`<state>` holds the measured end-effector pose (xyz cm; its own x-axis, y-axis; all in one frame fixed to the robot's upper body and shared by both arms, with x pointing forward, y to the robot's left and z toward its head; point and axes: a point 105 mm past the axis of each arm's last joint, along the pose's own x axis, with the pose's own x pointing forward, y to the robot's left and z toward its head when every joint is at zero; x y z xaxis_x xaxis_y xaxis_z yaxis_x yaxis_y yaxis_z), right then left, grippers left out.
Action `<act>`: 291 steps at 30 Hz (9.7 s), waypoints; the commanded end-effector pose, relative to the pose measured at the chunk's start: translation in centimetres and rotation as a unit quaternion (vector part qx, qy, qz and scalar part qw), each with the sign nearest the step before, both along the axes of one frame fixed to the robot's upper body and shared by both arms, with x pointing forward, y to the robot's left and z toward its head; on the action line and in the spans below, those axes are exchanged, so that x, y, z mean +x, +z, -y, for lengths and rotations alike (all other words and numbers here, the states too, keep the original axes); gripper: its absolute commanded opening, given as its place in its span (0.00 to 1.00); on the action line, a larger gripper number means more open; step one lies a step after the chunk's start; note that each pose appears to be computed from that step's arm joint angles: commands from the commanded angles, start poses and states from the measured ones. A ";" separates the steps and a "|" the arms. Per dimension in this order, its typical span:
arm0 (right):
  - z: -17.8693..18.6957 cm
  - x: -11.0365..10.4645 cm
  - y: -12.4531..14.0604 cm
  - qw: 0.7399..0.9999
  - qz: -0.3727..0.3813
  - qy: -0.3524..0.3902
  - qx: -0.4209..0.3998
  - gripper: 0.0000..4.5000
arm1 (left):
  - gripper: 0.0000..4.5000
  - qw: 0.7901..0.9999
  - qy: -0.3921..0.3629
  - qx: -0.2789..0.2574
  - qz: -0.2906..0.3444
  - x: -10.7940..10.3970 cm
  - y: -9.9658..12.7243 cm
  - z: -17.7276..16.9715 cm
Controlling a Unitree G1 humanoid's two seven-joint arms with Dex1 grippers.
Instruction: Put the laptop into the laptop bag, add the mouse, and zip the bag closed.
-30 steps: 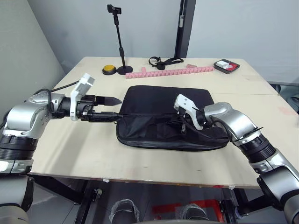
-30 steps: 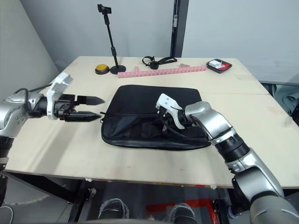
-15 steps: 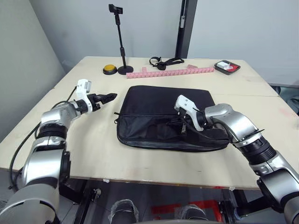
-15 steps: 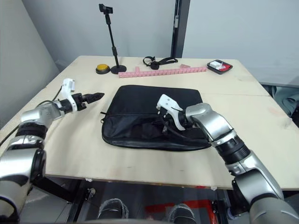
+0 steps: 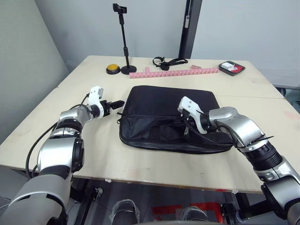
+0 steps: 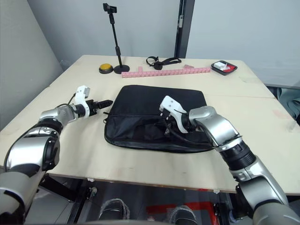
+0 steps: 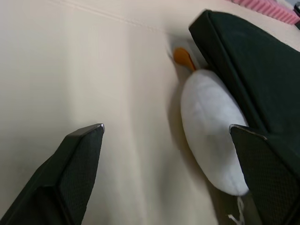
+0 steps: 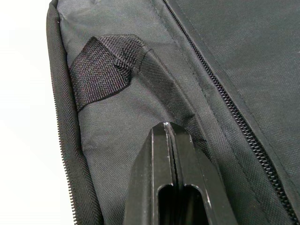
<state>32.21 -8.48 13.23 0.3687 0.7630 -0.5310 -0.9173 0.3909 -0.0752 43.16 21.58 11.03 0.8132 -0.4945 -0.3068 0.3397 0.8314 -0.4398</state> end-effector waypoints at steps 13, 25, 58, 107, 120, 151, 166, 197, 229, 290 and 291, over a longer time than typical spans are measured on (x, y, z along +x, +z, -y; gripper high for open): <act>0.9 0.2 -1.0 0.999 -0.018 -0.022 -0.017 0.00 | 0.49 0.998 -0.042 -0.042 -0.017 0.2 -0.2 3.9; 0.8 0.2 -1.0 1.000 -0.015 -0.023 -0.015 0.00 | 0.00 0.999 -0.034 -0.040 -0.005 0.3 0.8 2.5; 0.1 2.0 -1.4 0.998 -0.040 -0.041 -0.040 0.00 | 0.00 0.951 -0.299 0.027 0.070 -18.2 4.5 2.0; -6.1 5.3 -1.8 0.997 0.007 -0.070 -0.043 0.00 | 0.00 0.960 -0.216 0.031 0.173 -12.2 7.1 1.0; -6.9 5.5 -1.9 0.997 0.003 -0.058 -0.041 0.00 | 0.00 0.938 -0.336 0.036 0.076 -18.7 3.8 3.6; -7.9 5.1 -1.7 0.998 -0.009 -0.040 -0.037 0.00 | 0.00 0.899 -0.395 0.120 0.143 -15.5 -1.8 13.7; -7.8 5.7 -0.4 0.999 0.002 -0.044 -0.021 0.00 | 0.72 0.898 -0.415 0.040 0.141 -18.0 2.5 10.5; 8.0 -2.7 13.3 0.987 0.080 0.015 0.139 0.42 | 0.72 0.969 -0.159 -0.185 0.049 -16.3 8.0 -4.8; 16.4 -3.8 8.8 0.985 0.068 -0.125 0.100 1.00 | 0.75 0.950 -0.205 -0.200 -0.126 -8.5 0.1 4.2; 6.5 -3.6 -2.5 0.983 -0.130 -0.088 0.091 0.01 | 0.00 0.969 -0.188 -0.066 -0.143 -9.7 2.4 -4.2; 6.6 -3.5 -2.5 0.983 -0.130 -0.092 0.092 0.01 | 0.00 0.969 -0.189 -0.064 -0.145 -9.7 2.3 -4.4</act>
<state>28.79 -16.70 9.81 0.4186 0.7377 -0.5297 -0.7588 0.6046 0.2423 32.75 25.86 11.11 0.4394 -0.7721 -0.4591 0.3801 0.6229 -0.6838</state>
